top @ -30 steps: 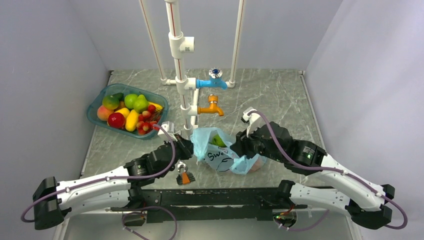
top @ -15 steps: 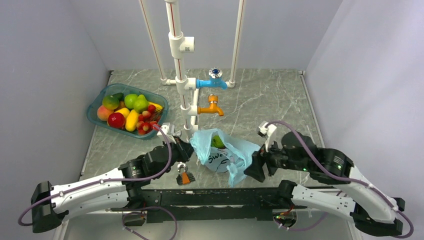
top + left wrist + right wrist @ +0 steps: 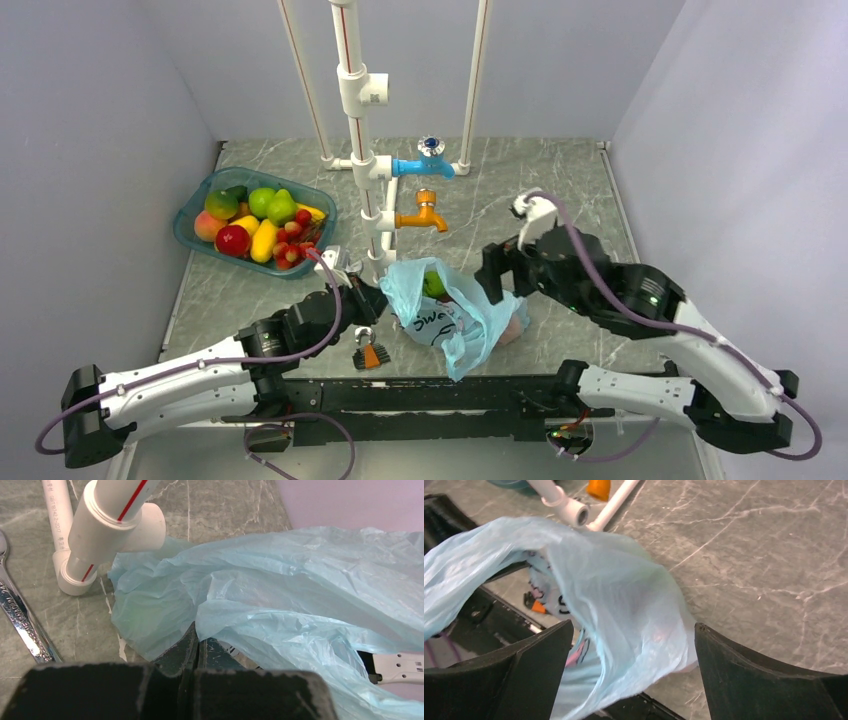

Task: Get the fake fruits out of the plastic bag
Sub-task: Adjust the plastic bag at the center of the board.

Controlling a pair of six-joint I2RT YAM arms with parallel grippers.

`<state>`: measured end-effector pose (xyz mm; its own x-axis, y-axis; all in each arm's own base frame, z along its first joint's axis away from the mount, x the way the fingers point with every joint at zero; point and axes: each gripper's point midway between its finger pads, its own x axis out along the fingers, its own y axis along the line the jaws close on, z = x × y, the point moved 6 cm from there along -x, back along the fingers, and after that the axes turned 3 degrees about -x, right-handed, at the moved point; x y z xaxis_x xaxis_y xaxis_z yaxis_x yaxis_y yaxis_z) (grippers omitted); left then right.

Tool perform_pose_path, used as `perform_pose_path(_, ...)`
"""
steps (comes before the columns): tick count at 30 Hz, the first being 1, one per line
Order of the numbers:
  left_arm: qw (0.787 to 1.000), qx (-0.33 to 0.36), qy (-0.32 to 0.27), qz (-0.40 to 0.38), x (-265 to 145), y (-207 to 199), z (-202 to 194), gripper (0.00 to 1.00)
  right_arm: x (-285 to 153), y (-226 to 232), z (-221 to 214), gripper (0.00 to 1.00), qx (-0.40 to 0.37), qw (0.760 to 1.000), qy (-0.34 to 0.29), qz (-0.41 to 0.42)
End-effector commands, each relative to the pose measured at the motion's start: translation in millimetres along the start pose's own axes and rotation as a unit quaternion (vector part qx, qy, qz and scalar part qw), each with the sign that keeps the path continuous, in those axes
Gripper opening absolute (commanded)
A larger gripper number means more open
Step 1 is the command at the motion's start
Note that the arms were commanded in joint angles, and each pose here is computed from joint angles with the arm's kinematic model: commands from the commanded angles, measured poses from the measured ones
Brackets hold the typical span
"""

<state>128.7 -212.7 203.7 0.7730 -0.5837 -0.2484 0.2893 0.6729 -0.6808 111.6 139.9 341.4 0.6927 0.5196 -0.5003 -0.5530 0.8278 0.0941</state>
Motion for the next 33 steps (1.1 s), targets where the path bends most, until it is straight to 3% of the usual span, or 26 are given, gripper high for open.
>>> perform_pose_path(1,1.0,0.002,0.004,-0.013,-1,-6,3,0.0,35,3,25,0.96,-0.024,0.999,-0.026,-0.036)
perform_pose_path(5,1.0,-0.009,0.002,-0.02,-2,-3,0,0.0,58,32,10,0.98,-0.079,0.993,0.01,0.084)
perform_pose_path(10,1.0,-0.011,0.003,-0.027,-1,-6,0,0.0,68,60,-12,0.99,-0.082,0.974,0.002,0.211)
perform_pose_path(12,0.999,-0.012,0.005,-0.031,-1,-6,-2,0.0,80,52,-17,0.99,-0.068,0.984,0.004,0.166)
perform_pose_path(16,0.999,-0.007,0.01,-0.034,-1,-9,-1,0.0,102,15,-33,0.96,-0.041,0.999,0.005,-0.009)
perform_pose_path(23,0.999,0.002,0.022,-0.04,1,-11,-5,0.0,116,6,-53,0.58,-0.028,0.999,-0.011,-0.039)
perform_pose_path(29,0.999,0.021,0.03,-0.01,3,-1,-9,0.0,110,-22,-49,0.01,0.019,0.988,-0.031,-0.15)
perform_pose_path(33,0.997,0.055,0.036,0.028,10,7,0,0.0,81,-52,-23,0.0,0.042,0.973,-0.078,-0.215)
